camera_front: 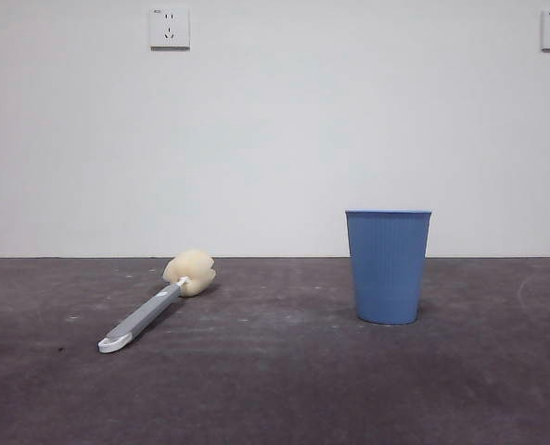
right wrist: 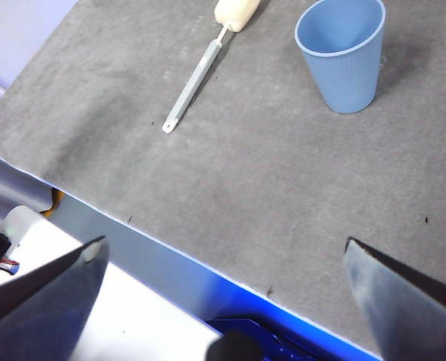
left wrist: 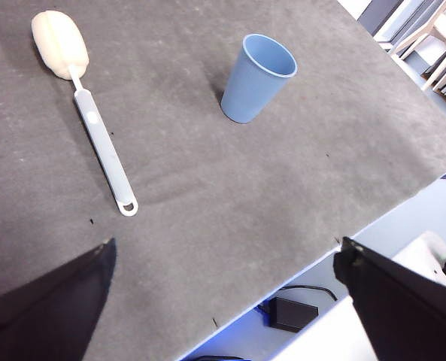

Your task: Pick up the cup brush,pick up the cup,insert the brush into the cup,clean the cup,put the cup brush back,put the cup back to the fixed position on the table

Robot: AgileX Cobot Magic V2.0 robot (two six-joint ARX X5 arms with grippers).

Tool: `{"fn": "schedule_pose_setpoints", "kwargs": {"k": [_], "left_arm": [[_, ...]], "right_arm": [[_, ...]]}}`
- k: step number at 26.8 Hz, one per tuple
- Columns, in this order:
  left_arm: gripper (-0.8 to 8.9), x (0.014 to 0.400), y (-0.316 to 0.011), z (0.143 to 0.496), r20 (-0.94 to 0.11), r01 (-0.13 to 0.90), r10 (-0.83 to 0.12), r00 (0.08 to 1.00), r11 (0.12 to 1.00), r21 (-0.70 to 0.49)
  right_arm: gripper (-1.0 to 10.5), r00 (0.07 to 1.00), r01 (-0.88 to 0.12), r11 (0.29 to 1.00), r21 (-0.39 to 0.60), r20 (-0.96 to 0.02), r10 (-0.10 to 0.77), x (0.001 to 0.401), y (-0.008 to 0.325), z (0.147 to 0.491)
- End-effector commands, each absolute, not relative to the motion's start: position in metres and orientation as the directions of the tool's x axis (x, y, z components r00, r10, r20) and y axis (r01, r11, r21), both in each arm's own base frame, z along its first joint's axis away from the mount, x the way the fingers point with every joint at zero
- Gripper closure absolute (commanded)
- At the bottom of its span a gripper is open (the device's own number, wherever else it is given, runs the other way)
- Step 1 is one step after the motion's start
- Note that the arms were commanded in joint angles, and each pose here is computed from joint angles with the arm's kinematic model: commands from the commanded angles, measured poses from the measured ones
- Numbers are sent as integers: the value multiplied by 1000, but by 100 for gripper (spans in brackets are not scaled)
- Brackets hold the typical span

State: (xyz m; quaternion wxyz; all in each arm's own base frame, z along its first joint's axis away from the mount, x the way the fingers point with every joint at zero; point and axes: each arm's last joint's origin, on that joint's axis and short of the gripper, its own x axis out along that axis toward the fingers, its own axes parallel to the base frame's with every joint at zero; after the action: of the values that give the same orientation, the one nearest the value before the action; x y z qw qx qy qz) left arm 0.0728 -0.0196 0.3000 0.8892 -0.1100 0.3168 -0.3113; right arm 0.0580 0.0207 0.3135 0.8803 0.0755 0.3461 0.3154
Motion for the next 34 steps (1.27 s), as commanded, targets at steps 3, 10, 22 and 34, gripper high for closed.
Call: {"fn": "schedule_pose_setpoints", "kwargs": {"k": [3,10,22,34], "left_arm": [[324,99,-21,299,-518,472,-627,582,779,-412],[325,147,-37,287,-608,408,-566,557,824,-393],[344,225,-121,226,-775,317,-300,556,939,-136],[345,281,-161,169,-852,257,-158,499,966,-29]], "right_arm": [[319,566,-506,789,349,-556,609,58,21,315],[320,564,-502,791,350,-561,606,59,21,315],[320,529,-480,793,376,-597,603,72,22,312],[320,521,-475,793,381,-605,602,75,22,311]]}}
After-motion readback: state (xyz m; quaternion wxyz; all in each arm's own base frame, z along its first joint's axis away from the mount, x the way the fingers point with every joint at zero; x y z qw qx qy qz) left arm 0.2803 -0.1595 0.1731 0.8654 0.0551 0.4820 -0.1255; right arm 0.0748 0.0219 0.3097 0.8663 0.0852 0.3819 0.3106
